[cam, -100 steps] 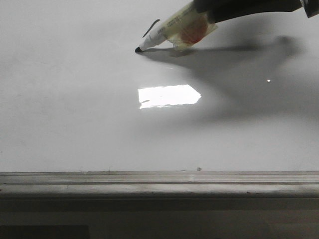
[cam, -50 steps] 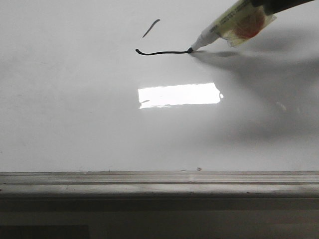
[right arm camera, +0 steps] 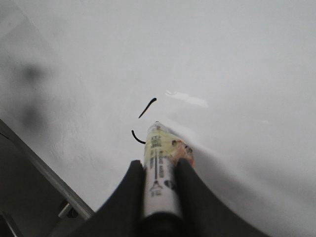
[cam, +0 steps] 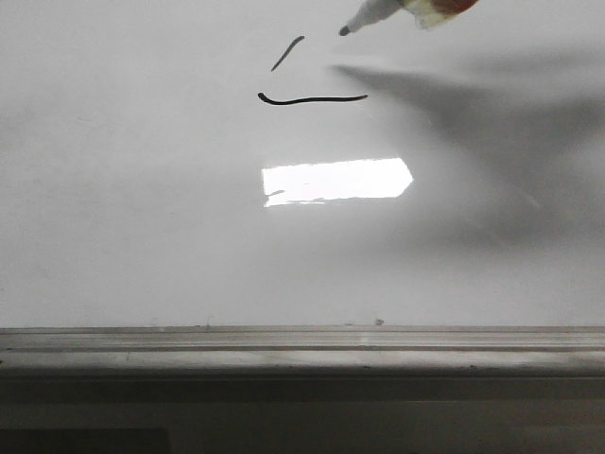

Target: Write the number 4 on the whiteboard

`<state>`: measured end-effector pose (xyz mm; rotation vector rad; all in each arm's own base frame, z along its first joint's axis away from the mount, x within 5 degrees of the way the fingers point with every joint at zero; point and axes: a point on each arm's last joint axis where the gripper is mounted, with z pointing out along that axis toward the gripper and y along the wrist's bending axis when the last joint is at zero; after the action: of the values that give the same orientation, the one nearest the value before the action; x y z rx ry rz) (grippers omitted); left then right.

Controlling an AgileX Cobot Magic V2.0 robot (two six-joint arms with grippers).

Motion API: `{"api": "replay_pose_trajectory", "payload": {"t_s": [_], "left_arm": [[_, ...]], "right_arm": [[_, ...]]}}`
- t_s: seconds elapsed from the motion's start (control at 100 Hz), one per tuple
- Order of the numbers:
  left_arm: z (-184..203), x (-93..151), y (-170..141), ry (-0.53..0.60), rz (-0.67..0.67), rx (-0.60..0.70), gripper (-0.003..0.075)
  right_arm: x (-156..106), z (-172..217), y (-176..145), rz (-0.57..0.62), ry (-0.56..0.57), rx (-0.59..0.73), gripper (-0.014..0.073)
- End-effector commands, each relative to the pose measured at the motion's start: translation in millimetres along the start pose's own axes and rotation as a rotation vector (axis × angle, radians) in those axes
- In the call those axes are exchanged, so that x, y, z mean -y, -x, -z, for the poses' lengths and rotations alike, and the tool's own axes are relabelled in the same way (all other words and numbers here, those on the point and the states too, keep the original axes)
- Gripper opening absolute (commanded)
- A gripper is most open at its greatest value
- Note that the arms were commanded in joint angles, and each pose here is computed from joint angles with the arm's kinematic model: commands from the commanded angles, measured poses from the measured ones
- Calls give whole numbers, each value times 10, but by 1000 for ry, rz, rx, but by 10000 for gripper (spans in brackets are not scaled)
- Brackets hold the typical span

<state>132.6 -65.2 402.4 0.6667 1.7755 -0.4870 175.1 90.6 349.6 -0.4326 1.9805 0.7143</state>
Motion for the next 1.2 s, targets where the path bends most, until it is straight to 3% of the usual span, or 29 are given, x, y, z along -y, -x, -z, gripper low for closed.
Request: {"api": "replay_pose_trajectory", "payload": {"t_s": [0.0, 0.26, 0.99, 1.191], "left_arm": [[56, -8, 136, 30, 18, 90, 367], [57, -12, 139, 34, 18, 94, 367], [57, -10, 142, 31, 23, 98, 367], [64, 18, 157, 4, 42, 114, 367]], "right_arm": [[-8, 42, 138, -5, -15, 92, -49], [44, -69, 198, 0, -23, 80, -49], [37, -221, -113, -32, 85, -194, -49], [-252, 184, 156, 76, 164, -10, -49]]}}
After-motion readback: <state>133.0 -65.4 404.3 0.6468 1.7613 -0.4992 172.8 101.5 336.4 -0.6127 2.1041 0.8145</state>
